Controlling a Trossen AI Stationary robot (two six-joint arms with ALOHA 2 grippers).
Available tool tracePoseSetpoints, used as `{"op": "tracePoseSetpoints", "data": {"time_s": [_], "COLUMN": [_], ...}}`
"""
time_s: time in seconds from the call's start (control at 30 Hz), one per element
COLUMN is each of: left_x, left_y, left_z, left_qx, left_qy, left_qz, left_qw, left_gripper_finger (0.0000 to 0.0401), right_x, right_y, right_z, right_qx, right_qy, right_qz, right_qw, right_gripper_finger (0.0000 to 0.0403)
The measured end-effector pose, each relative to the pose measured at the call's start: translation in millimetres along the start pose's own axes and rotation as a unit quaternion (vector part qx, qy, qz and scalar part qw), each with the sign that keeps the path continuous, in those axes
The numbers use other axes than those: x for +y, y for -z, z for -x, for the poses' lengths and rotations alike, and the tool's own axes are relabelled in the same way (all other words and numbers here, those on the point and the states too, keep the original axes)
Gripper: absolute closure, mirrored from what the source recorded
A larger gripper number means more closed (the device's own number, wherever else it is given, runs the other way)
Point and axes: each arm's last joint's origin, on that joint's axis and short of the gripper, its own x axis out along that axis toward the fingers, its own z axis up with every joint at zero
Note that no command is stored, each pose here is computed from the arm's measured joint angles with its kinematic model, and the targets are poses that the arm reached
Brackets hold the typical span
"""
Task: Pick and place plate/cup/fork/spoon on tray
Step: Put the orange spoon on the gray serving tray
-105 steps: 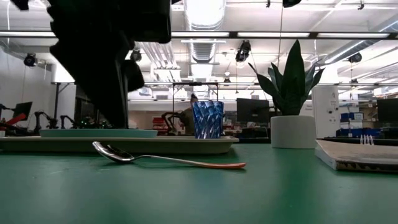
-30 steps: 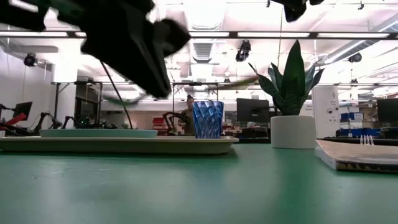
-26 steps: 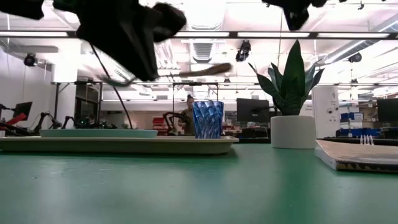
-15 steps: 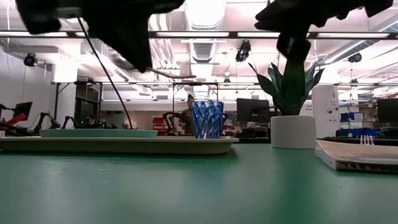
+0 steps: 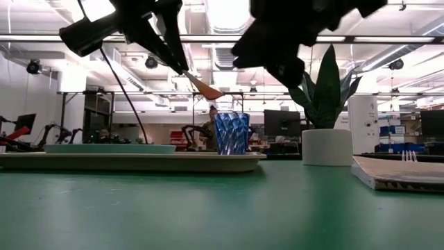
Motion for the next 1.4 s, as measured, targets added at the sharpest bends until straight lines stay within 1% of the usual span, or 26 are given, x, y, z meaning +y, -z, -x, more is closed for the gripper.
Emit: {"op": "tracePoseSetpoints", "data": {"time_s": [0.17,0.3,0.47,0.63,0.83,1.0,1.2,1.3,1.4], "left_x": [-1,-1,-3,-4,-4,-5,-5,-4,-3], "left_y": [-1,-2,-6,-9,-9,-8,-10,-12,-17], "left_z": [0,1,5,8,8,8,9,9,11], "left_qx": [0.000,0.000,0.005,0.017,0.026,0.041,0.049,0.043,0.032], "left_qy": [-0.001,-0.004,-0.015,-0.037,-0.045,-0.053,-0.062,-0.072,-0.086], "left_qz": [-0.001,-0.002,-0.012,-0.015,-0.024,-0.038,-0.083,-0.086,-0.094], "left_qw": [1.000,1.000,1.000,0.999,0.998,0.997,0.993,0.993,0.991], "left_gripper_finger": [0.0401,0.0401,0.0401,0.0401,0.0401,0.0401,0.0401,0.0401,0.0401], "right_x": [6,10,9,8,9,9,10,10,7], "right_y": [-11,-20,-26,-29,-29,-29,-29,-29,-26], "right_z": [-20,-33,-40,-40,-41,-41,-41,-41,-39], "right_qx": [0.029,0.040,0.042,0.022,0.014,0.012,0.014,0.017,0.039], "right_qy": [0.038,0.051,0.056,0.047,0.040,0.039,0.037,0.034,0.047], "right_qz": [0.024,0.037,0.045,0.048,0.056,0.061,0.102,0.123,0.144], "right_qw": [0.999,0.997,0.997,0.997,0.998,0.997,0.994,0.992,0.988], "right_gripper_finger": [0.0274,0.0234,0.0205,0.0200,0.0200,0.0210,0.0227,0.0231,0.0230]}}
